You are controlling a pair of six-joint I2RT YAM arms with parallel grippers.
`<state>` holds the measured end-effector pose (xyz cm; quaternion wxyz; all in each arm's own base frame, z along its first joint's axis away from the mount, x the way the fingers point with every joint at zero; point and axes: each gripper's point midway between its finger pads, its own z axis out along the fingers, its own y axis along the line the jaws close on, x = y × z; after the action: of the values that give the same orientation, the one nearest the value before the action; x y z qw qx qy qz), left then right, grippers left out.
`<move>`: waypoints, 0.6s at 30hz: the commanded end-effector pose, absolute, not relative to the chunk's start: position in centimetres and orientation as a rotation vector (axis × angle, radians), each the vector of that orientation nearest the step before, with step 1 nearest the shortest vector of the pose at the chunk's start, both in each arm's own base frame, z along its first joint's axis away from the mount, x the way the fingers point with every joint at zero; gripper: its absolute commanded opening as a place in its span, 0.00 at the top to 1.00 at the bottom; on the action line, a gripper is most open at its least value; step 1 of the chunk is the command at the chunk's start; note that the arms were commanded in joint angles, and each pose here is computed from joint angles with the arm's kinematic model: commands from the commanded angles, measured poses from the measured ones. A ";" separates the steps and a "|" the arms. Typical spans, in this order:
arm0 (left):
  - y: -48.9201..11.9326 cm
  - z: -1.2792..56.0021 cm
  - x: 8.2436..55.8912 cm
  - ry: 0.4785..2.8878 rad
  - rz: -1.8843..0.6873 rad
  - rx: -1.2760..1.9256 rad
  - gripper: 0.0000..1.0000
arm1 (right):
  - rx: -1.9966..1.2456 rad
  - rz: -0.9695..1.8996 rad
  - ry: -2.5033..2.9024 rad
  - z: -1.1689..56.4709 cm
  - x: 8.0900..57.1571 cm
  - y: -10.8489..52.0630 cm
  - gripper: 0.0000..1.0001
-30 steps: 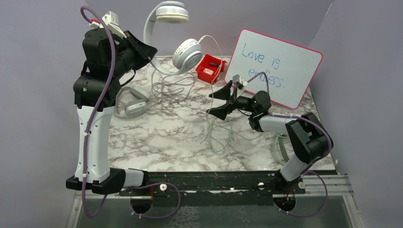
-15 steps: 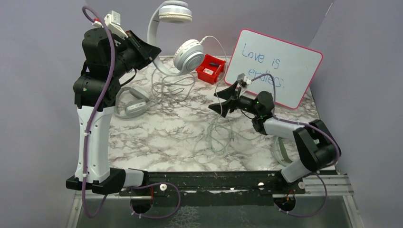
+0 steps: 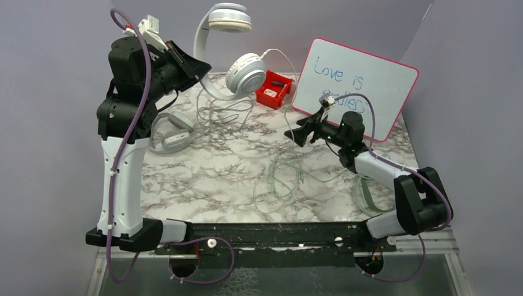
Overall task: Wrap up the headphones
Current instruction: Wrap the headphones cable around the headphones.
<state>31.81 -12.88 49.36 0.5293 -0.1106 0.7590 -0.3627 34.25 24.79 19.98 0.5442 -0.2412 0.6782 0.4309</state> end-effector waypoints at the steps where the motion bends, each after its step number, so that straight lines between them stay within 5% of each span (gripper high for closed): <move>1: -13.3 51.7 30.9 1.727 -0.925 -0.232 1.00 | -0.427 0.961 1.677 20.1 36.1 21.0 0.10; 8: -13.4 51.6 31.0 1.724 -0.937 -0.230 1.00 | -0.502 0.904 1.583 21.3 33.5 19.3 0.08; 13: -13.6 52.0 31.1 1.715 -0.949 -0.226 1.00 | -0.276 0.878 1.762 18.3 33.8 17.1 0.07; 18: -13.7 52.0 30.9 1.713 -0.956 -0.214 1.00 | -0.627 1.015 1.592 19.6 28.6 20.5 0.18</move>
<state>32.19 -13.28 48.95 0.5247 -0.1084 0.7579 -0.3722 32.89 18.25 19.52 0.5585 -0.1717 0.7130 0.3875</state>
